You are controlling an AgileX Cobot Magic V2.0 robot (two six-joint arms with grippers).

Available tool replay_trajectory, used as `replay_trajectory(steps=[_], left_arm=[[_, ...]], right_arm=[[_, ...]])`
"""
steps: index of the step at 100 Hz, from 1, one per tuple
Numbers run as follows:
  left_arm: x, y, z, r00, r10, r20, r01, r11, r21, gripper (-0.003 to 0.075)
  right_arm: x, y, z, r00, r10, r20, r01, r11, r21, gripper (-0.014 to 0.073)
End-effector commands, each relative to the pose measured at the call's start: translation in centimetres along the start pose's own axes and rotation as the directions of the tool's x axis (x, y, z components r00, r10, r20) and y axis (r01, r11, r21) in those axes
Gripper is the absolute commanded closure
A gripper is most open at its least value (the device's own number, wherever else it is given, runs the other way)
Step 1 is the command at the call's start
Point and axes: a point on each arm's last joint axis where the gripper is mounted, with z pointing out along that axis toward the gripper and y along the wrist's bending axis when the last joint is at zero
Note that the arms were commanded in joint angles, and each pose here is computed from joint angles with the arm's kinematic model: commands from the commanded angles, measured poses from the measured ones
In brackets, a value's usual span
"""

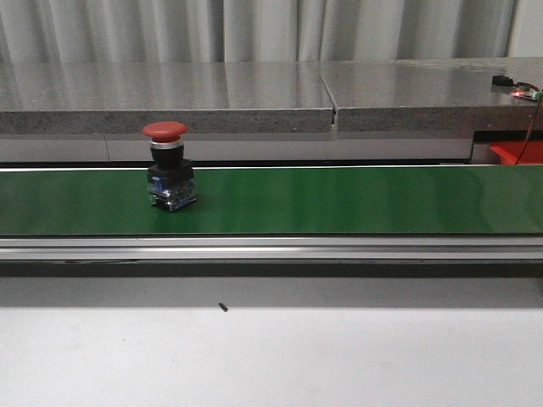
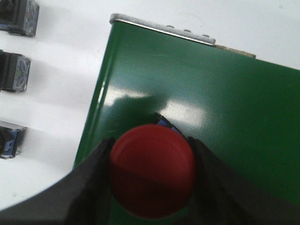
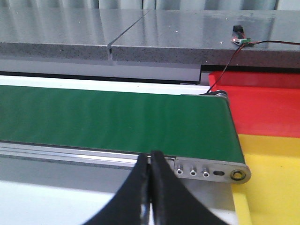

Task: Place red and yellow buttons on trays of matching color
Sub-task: 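Set the second red button on the belt and open the left gripper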

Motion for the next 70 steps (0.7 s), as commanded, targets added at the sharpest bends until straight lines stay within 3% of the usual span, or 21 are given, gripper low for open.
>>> replay_trajectory(steps=[1, 18, 27, 48, 70], left_arm=[[-1.0, -0.4, -2.2, 0.996, 0.021, 0.089, -0.023, 1.000, 0.019, 0.0528], [-1.0, -0.6, -2.2, 0.996, 0.020, 0.087, -0.024, 0.999, 0.039, 0.0158], [-0.9, -0.6, -2.3, 0.996, 0.021, 0.084, -0.024, 0.999, 0.039, 0.0047], [-1.0, -1.0, -5.0, 0.984, 0.039, 0.172, -0.047, 0.998, 0.045, 0.0050], [-0.3, -2.9, -10.1, 0.938, 0.110, 0.330, -0.139, 0.988, 0.064, 0.0050]], right_arm=[[-1.4, 0.0, -0.3, 0.993, -0.002, 0.119, 0.001, 1.000, 0.002, 0.0663], [-1.4, 0.0, -0.3, 0.993, -0.002, 0.119, 0.001, 1.000, 0.002, 0.0663], [-1.4, 0.0, -0.3, 0.993, -0.002, 0.119, 0.001, 1.000, 0.002, 0.0663], [-1.4, 0.0, -0.3, 0.993, -0.002, 0.119, 0.001, 1.000, 0.002, 0.0663], [-1.4, 0.0, -0.3, 0.993, -0.002, 0.119, 0.001, 1.000, 0.002, 0.0663]])
